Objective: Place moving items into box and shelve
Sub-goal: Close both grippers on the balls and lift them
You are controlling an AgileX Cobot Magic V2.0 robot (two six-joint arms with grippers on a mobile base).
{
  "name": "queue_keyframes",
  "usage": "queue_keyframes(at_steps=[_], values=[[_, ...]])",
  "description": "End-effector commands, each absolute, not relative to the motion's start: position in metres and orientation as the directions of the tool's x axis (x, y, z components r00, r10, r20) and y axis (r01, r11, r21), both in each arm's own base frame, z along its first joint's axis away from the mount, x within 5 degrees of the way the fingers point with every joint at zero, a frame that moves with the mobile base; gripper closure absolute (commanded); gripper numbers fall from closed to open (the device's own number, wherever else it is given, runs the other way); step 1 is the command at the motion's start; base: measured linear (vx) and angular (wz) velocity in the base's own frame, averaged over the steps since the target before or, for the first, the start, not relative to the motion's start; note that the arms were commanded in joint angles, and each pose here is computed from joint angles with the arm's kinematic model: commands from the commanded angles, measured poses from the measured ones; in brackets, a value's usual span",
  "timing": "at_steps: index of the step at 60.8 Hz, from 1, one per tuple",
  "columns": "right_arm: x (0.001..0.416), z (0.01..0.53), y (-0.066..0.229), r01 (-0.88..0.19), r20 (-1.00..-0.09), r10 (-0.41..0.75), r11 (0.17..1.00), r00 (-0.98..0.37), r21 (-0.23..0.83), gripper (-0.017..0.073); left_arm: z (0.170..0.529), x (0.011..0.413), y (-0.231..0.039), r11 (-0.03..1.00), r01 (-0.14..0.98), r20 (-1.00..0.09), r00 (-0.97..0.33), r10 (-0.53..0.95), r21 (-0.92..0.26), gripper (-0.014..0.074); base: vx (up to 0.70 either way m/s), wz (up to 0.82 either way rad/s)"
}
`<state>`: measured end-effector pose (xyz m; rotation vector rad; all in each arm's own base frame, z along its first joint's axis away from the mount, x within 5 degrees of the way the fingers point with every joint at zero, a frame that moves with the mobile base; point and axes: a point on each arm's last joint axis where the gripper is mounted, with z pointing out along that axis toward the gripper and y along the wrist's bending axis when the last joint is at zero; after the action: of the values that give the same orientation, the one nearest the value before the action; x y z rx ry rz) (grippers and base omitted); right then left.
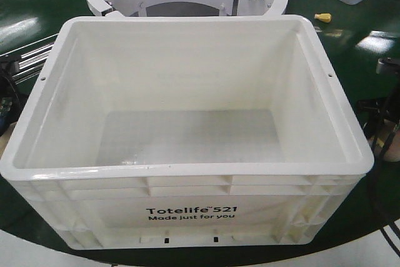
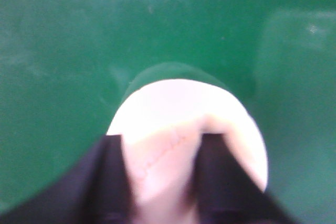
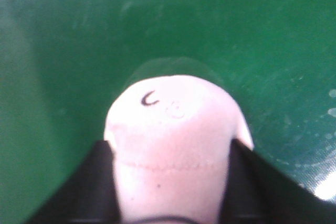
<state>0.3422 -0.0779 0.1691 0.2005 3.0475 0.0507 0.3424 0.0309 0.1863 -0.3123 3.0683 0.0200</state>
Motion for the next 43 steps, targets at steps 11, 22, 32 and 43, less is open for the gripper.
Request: queue_keyframes(at_steps=[11, 22, 32, 43], values=[[0.342, 0.183, -0.077, 0.154, -0.112, 0.160, 0.986, -0.981, 0.057, 0.0573, 0.197, 0.337, 0.029, 0.979, -0.205, -0.037, -0.978, -0.205, 0.009, 0.0603, 0.00, 0.00], [0.347, 0.224, -0.078, 0.147, -0.231, 0.154, 0.988, -0.961, 0.046, 0.0570, 0.233, 0.331, 0.030, 0.973, -0.232, -0.177, -0.957, -0.228, 0.000, 0.0600, 0.00, 0.00], [0.344, 0.289, -0.077, 0.139, -0.401, 0.142, 0.990, -0.905, 0.038, 0.0568, 0.297, 0.323, 0.029, 0.973, -0.231, -0.334, -0.915, -0.226, -0.024, 0.0597, 0.00, 0.00], [0.324, 0.371, -0.069, 0.118, -0.615, 0.114, 0.992, -0.780, 0.033, 0.0568, 0.388, 0.308, 0.027, 0.968, -0.236, -0.571, -0.784, -0.244, -0.089, 0.0597, 0.00, 0.00]])
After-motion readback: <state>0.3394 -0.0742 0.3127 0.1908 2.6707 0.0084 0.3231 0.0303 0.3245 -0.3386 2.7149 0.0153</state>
